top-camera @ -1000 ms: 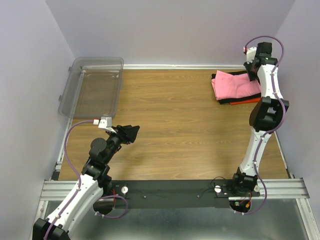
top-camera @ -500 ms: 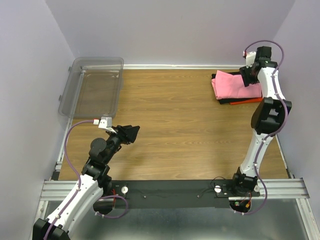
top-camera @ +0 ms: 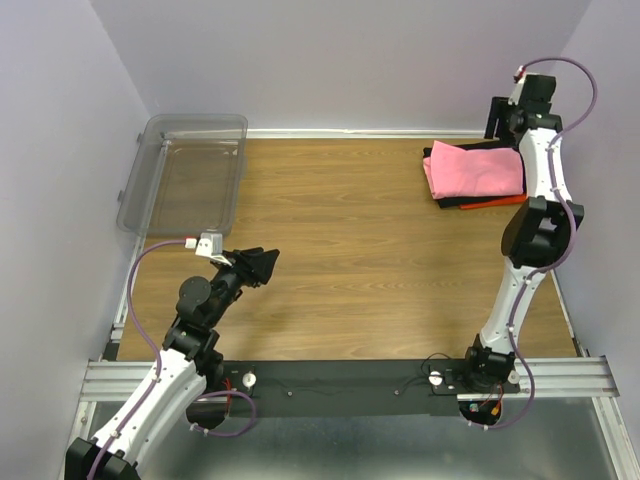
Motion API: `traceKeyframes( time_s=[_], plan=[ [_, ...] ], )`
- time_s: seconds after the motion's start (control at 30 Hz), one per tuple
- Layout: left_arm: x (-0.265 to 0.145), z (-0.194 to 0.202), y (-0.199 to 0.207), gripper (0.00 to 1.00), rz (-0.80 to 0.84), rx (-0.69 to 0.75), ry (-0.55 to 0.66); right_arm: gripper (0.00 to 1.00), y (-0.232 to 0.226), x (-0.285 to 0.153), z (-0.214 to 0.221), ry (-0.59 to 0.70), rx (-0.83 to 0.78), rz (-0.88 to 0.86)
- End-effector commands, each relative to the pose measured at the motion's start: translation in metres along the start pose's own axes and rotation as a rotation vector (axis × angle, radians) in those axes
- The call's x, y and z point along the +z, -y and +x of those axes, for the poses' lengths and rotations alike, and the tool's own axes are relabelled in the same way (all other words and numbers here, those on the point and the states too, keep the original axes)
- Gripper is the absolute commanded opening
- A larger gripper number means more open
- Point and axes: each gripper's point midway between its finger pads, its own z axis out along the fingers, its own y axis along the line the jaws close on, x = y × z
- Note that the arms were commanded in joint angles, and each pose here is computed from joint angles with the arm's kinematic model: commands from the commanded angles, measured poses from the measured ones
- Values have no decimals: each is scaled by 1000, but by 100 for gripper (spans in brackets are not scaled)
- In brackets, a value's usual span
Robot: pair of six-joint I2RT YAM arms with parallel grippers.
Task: Fold and stack the t-shirts
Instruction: Neatly place the folded tshirt to the corner
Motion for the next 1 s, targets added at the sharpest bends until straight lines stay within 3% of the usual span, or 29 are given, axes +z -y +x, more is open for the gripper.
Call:
traceKeyframes(
  time_s=[0.0, 0.13, 0.33, 0.47, 0.57, 0.77, 0.93, 0.97],
  plan=[
    [3, -12, 10, 64, 46, 32, 46, 76, 16, 26, 15, 11, 195, 122],
    [8, -15, 12, 64, 57, 55, 50, 76, 31, 38, 31, 7, 271, 234],
    [17, -14, 17, 64, 80, 67, 25, 76, 39, 32, 15, 96, 266, 297],
    [18, -14, 14, 64, 73, 71, 40, 77, 24, 17, 8, 165, 33, 345],
    [19, -12, 13, 64, 73, 76, 31, 78, 18, 21, 19, 131, -167, 375],
    [17, -9, 11, 64, 69, 77, 30, 77, 17, 33, 25, 110, -195, 389],
    [18, -7, 8, 64, 63, 89, 25, 64, 11, 54, 28, 106, -170, 366],
    [18, -7, 9, 64, 65, 90, 24, 55, 16, 55, 30, 95, -172, 399]
  ],
)
